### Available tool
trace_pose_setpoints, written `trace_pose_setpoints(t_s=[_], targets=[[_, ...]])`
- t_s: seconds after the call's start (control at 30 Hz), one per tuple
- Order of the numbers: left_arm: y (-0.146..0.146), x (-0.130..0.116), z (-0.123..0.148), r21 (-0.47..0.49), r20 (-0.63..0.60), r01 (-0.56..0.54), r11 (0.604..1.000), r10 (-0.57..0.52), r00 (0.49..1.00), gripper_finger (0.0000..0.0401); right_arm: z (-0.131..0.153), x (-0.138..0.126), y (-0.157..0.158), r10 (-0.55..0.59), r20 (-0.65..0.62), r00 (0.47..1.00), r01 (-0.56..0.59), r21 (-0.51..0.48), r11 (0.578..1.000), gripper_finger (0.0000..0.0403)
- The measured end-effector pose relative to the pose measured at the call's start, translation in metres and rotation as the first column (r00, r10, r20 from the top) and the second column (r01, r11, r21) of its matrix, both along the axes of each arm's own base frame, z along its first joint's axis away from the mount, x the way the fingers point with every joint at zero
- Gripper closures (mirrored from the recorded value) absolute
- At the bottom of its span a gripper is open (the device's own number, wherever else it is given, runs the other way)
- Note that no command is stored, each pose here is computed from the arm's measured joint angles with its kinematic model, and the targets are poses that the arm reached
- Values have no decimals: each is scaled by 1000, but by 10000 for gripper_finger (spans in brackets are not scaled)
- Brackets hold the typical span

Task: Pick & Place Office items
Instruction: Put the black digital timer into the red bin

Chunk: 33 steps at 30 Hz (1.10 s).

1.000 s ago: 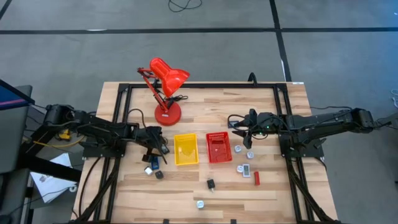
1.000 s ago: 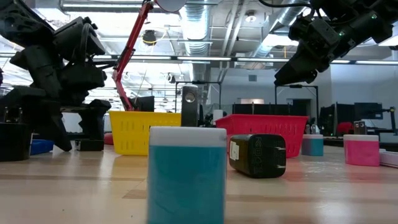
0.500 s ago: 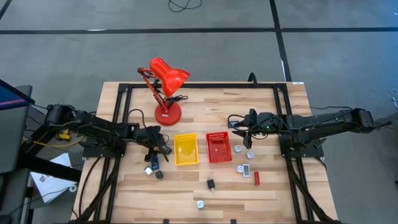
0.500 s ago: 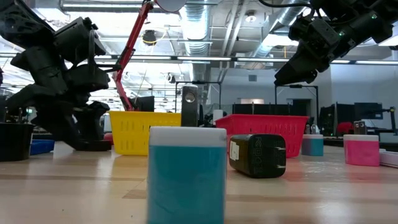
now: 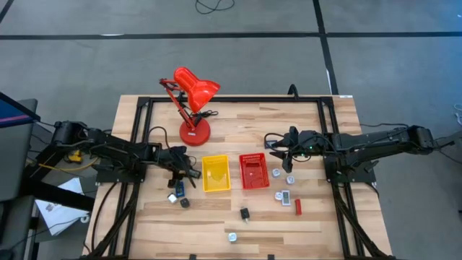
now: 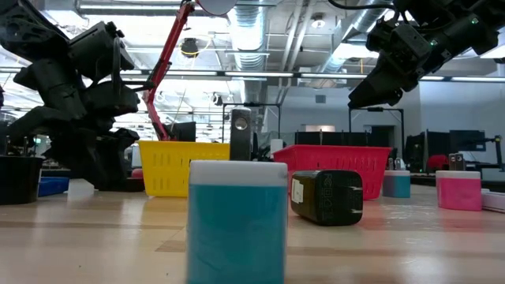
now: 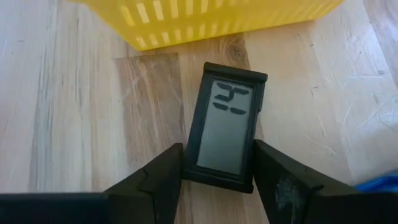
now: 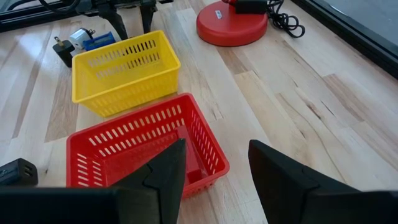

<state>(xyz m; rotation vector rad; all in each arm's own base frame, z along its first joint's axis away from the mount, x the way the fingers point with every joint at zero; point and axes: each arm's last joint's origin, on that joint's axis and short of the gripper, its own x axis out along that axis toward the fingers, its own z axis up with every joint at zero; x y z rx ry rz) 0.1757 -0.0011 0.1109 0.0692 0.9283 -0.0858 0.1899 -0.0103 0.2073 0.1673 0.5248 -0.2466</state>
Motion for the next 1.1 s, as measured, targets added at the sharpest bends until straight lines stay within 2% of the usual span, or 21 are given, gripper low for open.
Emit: trace_pose_setpoints(t_s=[0.23, 0.6, 0.77, 0.93, 1.1], targets=[[0, 0, 0, -1, 1, 0, 1000, 0, 1000, 238, 0, 0, 0, -24, 11, 1000, 23, 45, 999, 235], [0, -2, 2, -3, -3, 4, 1000, -4, 1000, 238, 0, 0, 0, -25, 15, 1000, 25, 48, 999, 235], [0, -8, 11, -3, 20, 4, 1000, -4, 1000, 236, 4, 2, 0, -70, 72, 995, 61, 122, 991, 235], [0, -11, 30, -2, 152, 4, 1000, -4, 988, 234, 10, 5, 0, -101, 150, 984, 74, 176, 982, 235], [0, -13, 52, -8, 318, 1, 1000, 2, 948, 235, 17, 8, 0, -133, 227, 965, 77, 240, 968, 235]])
